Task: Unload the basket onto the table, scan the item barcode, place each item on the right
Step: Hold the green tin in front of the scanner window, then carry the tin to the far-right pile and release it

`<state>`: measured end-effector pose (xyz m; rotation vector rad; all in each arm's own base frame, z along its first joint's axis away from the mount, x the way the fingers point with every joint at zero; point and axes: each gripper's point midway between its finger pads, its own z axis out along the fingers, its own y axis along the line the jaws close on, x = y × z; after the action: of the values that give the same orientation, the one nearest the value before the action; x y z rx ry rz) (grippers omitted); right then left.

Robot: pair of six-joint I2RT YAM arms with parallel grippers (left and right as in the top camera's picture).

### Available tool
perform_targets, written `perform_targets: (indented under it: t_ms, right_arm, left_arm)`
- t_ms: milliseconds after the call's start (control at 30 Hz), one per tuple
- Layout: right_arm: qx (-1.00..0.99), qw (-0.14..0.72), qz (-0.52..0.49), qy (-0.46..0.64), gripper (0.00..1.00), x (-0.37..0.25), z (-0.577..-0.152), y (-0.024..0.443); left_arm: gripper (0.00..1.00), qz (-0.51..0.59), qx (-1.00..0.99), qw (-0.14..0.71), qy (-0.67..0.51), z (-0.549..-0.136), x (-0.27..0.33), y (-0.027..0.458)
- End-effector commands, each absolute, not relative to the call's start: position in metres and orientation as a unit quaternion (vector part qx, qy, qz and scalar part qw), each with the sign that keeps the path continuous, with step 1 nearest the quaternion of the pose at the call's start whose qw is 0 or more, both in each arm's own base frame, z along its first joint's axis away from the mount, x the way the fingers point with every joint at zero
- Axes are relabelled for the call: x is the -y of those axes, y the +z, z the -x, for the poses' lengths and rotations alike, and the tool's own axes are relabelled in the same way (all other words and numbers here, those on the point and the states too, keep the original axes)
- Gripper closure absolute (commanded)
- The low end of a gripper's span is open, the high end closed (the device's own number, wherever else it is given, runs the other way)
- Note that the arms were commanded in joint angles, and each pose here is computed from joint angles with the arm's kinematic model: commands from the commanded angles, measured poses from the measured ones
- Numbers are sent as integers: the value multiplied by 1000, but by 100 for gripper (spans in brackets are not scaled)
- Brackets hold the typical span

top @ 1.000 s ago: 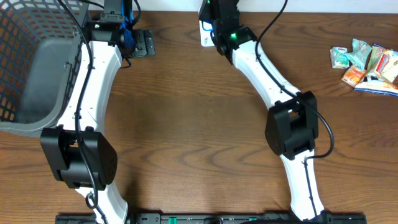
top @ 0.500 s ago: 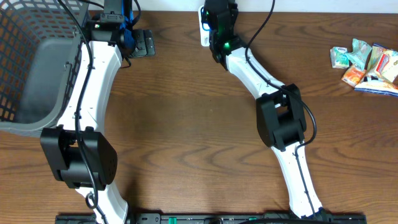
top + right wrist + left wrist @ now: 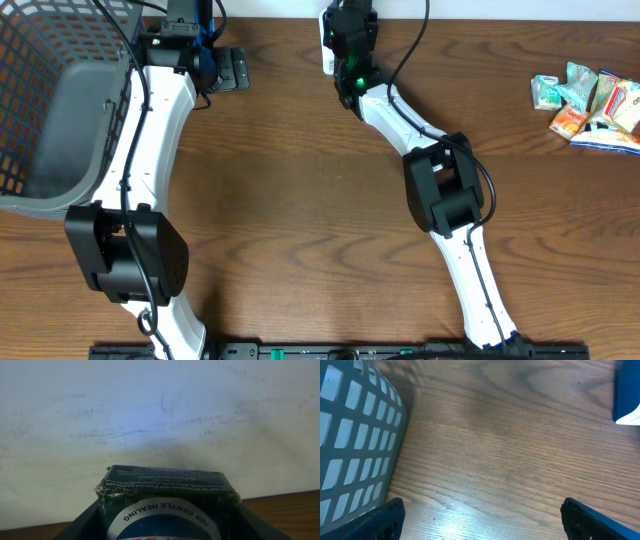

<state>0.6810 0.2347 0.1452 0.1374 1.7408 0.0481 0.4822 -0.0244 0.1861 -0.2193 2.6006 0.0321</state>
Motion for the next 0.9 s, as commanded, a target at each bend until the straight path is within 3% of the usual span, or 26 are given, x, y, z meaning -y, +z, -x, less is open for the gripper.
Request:
perform_targets:
  t_ms: [0,200,367,500,600,867]
  right_arm:
    - [-758,650,-56,18,55,-242,-679,151]
    - [-746,660,-86,3,53,-235,-673,178]
    - [-730,653,-181,-88,55,-176,-654,223]
    - [-736,624,-209,-156,62,-120,-639,252]
    - [-748,593,-224,-196,68,-77,-631,256]
    - [-784,475,-263,-301,64,48,-603,220]
  left_arm:
    - [2,90,-956,277,11,-482,23,200]
    - [2,90,-956,277,11,-482,23,200]
    - [2,90,-956,277,11,-482,23,200]
    - [2,91,-956,277,11,-482,23,200]
    - [2,90,-956,277,11,-482,23,200]
    - [2,90,-956,277,11,-482,23,200]
